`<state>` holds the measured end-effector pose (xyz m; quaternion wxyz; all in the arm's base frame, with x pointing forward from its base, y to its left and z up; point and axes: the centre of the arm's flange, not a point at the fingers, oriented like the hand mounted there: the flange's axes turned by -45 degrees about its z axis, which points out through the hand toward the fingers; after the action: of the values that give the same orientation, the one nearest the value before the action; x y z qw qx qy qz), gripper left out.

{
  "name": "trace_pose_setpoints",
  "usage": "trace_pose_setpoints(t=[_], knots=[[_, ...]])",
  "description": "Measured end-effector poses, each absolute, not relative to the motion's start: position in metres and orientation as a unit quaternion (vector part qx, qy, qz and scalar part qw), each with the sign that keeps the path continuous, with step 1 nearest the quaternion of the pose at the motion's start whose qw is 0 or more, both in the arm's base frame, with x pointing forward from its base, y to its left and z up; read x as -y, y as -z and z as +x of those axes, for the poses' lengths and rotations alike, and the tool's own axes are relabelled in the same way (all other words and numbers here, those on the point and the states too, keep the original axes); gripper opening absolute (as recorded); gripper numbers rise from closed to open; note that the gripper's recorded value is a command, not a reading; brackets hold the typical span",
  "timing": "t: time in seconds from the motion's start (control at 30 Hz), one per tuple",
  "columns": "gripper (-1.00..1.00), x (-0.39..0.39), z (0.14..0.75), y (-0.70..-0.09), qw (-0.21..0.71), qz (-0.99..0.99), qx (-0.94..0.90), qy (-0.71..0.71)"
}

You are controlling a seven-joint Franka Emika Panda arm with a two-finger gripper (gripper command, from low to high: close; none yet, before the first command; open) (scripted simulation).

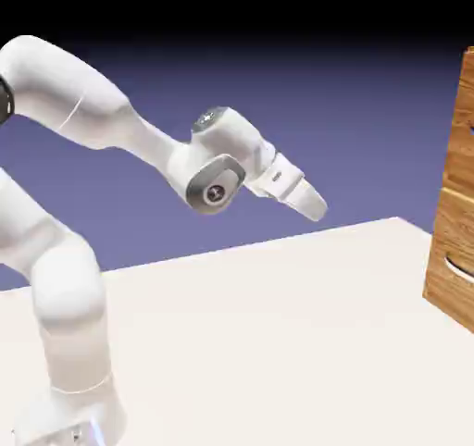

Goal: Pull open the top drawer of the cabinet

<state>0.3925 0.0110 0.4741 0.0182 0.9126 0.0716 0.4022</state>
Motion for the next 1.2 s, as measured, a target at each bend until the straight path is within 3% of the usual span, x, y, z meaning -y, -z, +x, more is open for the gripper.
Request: trace_pose_setpoints(t=[0.33,0.67,1.2], knots=[[0.0,-0.043,0.398,-0.6,0.156,0.762,-0.392,-0.491],[0.0,-0.033,0.392,-0.701,0.34,0.534,-0.585,-0.507],[0.0,0.044,0.431,-0.771,0.62,0.188,-0.683,-0.336]])
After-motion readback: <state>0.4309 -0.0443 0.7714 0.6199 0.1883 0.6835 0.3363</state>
